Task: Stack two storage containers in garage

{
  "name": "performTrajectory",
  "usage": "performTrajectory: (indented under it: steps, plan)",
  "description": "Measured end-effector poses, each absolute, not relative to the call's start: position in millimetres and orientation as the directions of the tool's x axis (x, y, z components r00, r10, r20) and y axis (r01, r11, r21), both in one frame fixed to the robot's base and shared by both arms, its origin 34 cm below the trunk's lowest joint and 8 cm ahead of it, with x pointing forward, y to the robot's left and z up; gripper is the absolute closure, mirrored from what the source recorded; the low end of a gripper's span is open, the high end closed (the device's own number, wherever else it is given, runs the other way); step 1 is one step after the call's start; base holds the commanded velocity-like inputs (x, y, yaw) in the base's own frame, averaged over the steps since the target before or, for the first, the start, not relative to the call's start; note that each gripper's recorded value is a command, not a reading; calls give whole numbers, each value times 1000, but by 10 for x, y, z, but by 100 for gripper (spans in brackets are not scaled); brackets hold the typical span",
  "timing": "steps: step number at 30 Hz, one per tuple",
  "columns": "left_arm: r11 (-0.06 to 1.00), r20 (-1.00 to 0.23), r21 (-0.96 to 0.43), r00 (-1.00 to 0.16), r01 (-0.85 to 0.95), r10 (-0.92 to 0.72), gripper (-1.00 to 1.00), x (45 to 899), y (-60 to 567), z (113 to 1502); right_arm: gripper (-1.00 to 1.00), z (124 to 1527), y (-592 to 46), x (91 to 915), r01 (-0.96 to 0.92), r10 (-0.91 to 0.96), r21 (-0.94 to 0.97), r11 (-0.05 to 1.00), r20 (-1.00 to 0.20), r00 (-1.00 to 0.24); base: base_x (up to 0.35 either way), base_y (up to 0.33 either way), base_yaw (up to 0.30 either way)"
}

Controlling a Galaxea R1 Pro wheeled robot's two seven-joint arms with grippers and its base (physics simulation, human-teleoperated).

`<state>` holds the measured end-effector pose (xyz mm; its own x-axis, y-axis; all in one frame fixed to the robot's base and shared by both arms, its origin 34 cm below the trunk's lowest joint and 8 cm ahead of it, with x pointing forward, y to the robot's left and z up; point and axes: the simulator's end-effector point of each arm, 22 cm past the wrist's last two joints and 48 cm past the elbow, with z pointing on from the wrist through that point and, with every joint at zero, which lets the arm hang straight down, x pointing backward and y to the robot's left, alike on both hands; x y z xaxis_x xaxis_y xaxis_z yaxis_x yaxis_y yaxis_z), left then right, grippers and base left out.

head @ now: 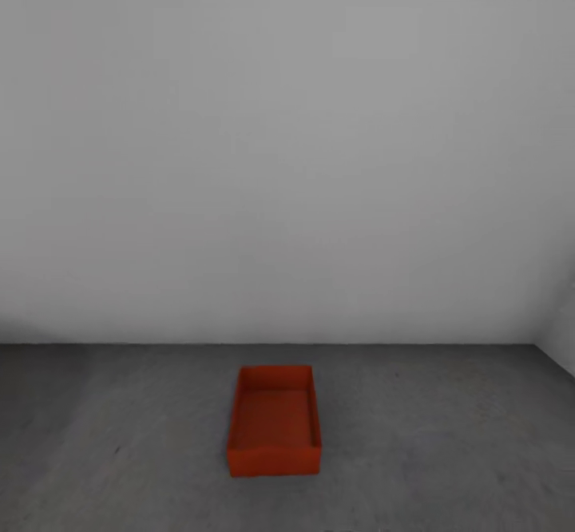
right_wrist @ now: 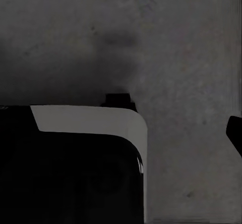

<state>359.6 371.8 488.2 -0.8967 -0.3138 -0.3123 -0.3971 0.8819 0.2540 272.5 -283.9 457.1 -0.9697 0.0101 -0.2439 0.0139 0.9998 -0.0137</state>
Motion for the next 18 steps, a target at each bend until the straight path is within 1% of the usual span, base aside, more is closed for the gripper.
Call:
performTrajectory:
  steps: [18]
  plan:
    - [882,-312,254,-897,-397,-314,-100,3596,3717,4882,-100,4567,-2811,2711,8,5,-14,1000,-237,-971,0,0,-293]
